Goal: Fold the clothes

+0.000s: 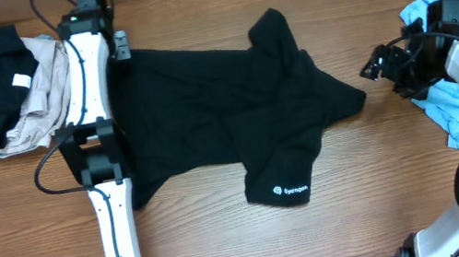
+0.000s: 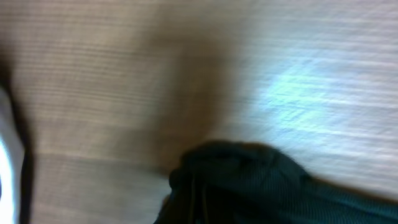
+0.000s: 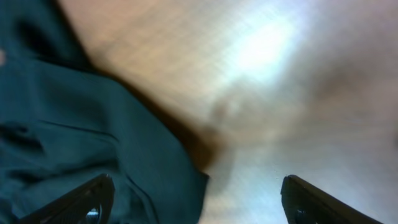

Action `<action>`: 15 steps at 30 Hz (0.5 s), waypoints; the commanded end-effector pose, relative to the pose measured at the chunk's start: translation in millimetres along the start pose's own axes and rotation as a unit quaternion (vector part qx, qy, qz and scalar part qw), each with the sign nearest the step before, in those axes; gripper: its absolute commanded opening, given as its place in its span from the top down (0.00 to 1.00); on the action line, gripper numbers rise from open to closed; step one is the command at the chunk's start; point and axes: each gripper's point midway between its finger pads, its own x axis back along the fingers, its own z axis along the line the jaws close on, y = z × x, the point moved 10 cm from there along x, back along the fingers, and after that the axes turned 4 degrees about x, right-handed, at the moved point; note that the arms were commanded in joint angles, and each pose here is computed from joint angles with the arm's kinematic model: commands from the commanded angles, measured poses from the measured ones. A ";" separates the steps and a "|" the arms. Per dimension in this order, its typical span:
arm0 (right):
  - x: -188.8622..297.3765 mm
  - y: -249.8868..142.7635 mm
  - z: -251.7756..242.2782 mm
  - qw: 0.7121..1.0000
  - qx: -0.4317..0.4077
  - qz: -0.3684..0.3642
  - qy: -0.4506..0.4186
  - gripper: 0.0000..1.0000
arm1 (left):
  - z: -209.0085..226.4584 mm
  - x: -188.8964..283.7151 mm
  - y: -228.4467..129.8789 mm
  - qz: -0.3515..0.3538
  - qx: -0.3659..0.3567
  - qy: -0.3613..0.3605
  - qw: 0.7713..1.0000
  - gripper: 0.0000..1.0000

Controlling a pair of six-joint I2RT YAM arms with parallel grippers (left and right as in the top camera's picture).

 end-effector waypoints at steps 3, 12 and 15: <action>-15.9 10.3 63.3 0.985 0.150 -0.059 0.066 0.11 | 11.8 -27.4 -29.4 0.097 0.036 -0.009 0.995 0.96; -39.9 14.7 132.4 0.953 0.259 -0.159 0.016 0.06 | -3.9 -23.5 -40.0 0.130 0.027 -0.032 0.991 0.96; -53.1 16.6 134.3 0.951 0.263 -0.161 0.017 0.06 | -9.0 -22.9 -40.7 0.129 0.022 -0.033 0.991 0.96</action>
